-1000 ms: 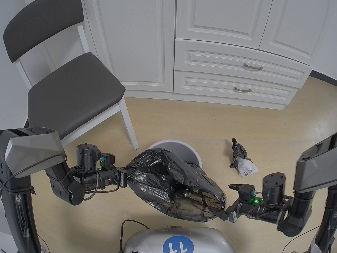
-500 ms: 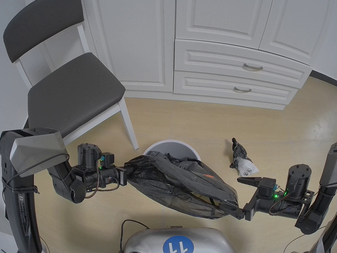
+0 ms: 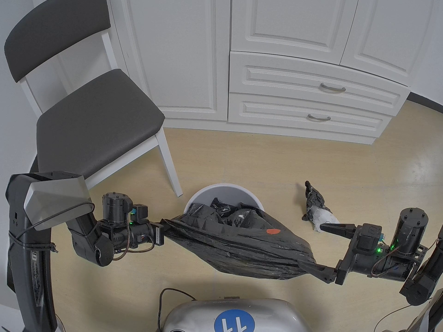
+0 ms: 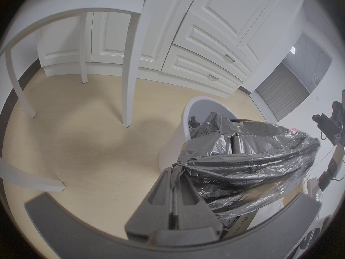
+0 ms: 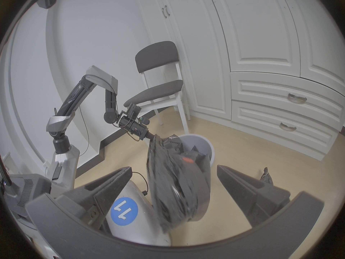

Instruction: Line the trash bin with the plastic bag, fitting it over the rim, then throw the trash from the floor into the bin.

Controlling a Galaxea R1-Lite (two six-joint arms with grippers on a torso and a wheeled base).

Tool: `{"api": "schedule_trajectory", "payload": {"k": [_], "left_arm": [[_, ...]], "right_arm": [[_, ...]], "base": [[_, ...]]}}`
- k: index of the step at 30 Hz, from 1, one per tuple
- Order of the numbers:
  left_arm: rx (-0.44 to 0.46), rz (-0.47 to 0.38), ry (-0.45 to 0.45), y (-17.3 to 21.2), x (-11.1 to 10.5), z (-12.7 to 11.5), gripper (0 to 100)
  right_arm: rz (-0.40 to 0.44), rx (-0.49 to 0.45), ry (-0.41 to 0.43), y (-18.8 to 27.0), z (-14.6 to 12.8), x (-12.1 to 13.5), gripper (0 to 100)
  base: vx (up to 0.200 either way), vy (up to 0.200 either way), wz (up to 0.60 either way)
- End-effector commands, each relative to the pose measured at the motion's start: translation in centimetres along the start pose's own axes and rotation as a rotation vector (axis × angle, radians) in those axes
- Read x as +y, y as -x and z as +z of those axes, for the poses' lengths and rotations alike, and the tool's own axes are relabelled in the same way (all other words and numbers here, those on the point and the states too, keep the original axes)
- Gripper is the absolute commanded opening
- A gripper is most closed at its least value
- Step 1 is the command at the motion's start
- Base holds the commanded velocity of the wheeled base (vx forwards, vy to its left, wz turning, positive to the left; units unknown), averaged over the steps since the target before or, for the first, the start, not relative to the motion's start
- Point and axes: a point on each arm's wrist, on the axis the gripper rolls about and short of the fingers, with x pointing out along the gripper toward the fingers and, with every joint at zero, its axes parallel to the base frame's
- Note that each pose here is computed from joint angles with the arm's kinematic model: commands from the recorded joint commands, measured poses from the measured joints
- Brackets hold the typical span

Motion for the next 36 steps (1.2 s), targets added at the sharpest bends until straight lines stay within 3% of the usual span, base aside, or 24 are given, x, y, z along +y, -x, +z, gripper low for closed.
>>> {"api": "schedule_trajectory", "payload": {"k": [1, 5, 8, 11, 12, 14, 15, 18, 23, 31, 36], "left_arm": [[0.006, 0.0, 0.002, -0.1, 0.1, -0.2, 0], [-0.001, -0.008, -0.003, 0.2, -0.4, 0.1, 0], [-0.044, -0.05, -0.043, 1.7, -2.8, 2.0, 0], [-0.065, -0.068, -0.062, 2.8, -4.1, 2.8, 0], [-0.092, -0.073, -0.087, 4.4, -5.9, 4.0, 0], [-0.092, -0.073, -0.087, 4.4, -5.9, 4.0, 0], [-0.07, -0.056, -0.1, 6.7, -8.0, 5.6, 0], [-0.001, -0.041, -0.09, 8.4, -8.8, 6.5, 0], [0.071, -0.006, -0.054, 7.9, -7.5, 6.6, 0], [0.081, -0.002, -0.051, 7.5, -7.3, 6.4, 0], [0.147, 0.046, -0.021, 4.7, -4.3, 4.1, 0]], "right_arm": [[-0.009, -0.06, 0.006, 0.5, 1.1, 0.0, 100], [0.007, -0.054, 0.003, 0.0, 1.0, 0.2, 100], [0.036, -0.004, -0.003, -1.8, 0.0, 0.8, 100], [-0.003, 0.03, -0.005, -2.8, -0.6, 1.1, 100], [-0.059, 0.056, -0.002, -3.8, -1.0, 1.5, 100], [-0.063, 0.059, -0.002, -3.8, -1.0, 1.5, 100], [-0.15, 0.085, 0.007, -5.1, -1.4, 2.0, 100], [-0.17, 0.103, 0.008, -5.4, -1.7, 2.2, 100], [-0.155, 0.136, 0.012, -5.9, -2.5, 2.6, 100], [-0.14, 0.165, 0.011, -6.5, -3.3, 2.9, 100], [-0.109, 0.188, 0.001, -7.2, -4.0, 3.8, 100]], "base": [[0.0, 0.0, 0.0], [0.0, 0.0, 0.0], [0.0, 0.0, 0.0], [0.0, 0.0, 0.0], [0.0, 0.0, 0.0], [0.0, 0.0, 0.0], [0.0, 0.0, 0.0], [0.0, 0.0, 0.0], [0.0, 0.0, 0.0], [0.0, 0.0, 0.0], [0.0, 0.0, 0.0]]}}
